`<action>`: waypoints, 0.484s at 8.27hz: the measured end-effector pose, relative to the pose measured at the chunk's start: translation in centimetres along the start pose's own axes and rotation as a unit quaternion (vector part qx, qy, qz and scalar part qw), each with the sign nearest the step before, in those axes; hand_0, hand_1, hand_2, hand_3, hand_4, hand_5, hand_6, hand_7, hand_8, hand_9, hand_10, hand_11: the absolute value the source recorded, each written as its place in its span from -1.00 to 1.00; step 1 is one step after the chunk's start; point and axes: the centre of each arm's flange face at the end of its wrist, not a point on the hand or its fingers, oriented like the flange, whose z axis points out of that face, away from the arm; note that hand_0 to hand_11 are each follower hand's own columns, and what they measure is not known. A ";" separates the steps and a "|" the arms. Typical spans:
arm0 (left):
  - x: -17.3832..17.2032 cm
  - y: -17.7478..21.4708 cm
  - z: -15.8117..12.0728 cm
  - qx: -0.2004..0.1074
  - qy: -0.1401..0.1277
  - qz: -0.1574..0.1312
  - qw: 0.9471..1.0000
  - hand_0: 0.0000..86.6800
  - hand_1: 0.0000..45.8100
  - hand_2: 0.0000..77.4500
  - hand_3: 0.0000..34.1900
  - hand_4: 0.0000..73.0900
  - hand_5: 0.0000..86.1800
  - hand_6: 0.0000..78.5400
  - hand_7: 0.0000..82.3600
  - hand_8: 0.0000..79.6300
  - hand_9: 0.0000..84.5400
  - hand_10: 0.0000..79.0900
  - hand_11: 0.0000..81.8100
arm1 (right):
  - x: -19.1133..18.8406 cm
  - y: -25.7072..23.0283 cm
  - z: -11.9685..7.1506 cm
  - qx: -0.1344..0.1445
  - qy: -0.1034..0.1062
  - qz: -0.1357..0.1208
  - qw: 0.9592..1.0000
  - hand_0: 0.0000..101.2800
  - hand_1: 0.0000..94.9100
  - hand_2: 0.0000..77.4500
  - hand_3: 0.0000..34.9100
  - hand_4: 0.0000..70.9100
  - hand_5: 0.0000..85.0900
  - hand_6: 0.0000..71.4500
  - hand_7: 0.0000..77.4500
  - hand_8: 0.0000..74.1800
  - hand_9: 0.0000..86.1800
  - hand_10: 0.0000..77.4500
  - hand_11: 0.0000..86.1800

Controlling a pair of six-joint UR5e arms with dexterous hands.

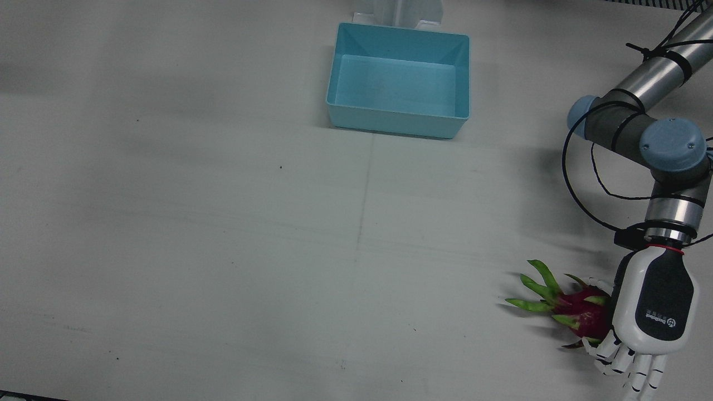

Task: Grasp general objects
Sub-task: 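Close the left hand fingers around the dragon fruit, then lift the dragon fruit with the left hand and carry it toward the table center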

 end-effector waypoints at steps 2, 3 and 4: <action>1.2 -0.5 0.1 0.007 0.016 -0.012 1.000 -0.04 -1.00 -0.66 -1.00 -0.28 0.16 -0.08 0.36 -0.56 -0.32 -0.93 -0.60 | 0.0 0.0 0.0 0.000 0.000 0.000 1.000 -1.00 1.00 1.00 -1.00 -1.00 -1.00 -1.00 -1.00 -1.00 -0.99 -1.00 -0.99; 3.0 -0.8 -0.1 0.008 0.035 -0.023 0.999 -0.08 -1.00 -0.66 -0.99 -0.25 0.16 -0.06 0.44 -0.42 -0.17 -0.53 -0.29 | 0.0 0.0 0.0 0.000 0.000 0.000 1.000 -1.00 1.00 1.00 -1.00 -1.00 -1.00 -1.00 -1.00 -1.00 -0.99 -1.00 -1.00; 5.5 -1.1 -0.5 0.007 0.055 -0.041 0.998 -0.09 -1.00 -0.66 -0.98 -0.24 0.16 -0.04 0.48 -0.37 -0.17 -0.53 -0.25 | 0.0 0.0 0.0 0.000 0.000 0.000 1.000 -1.00 1.00 1.00 -1.00 -1.00 -1.00 -1.00 -1.00 -1.00 -0.99 -1.00 -1.00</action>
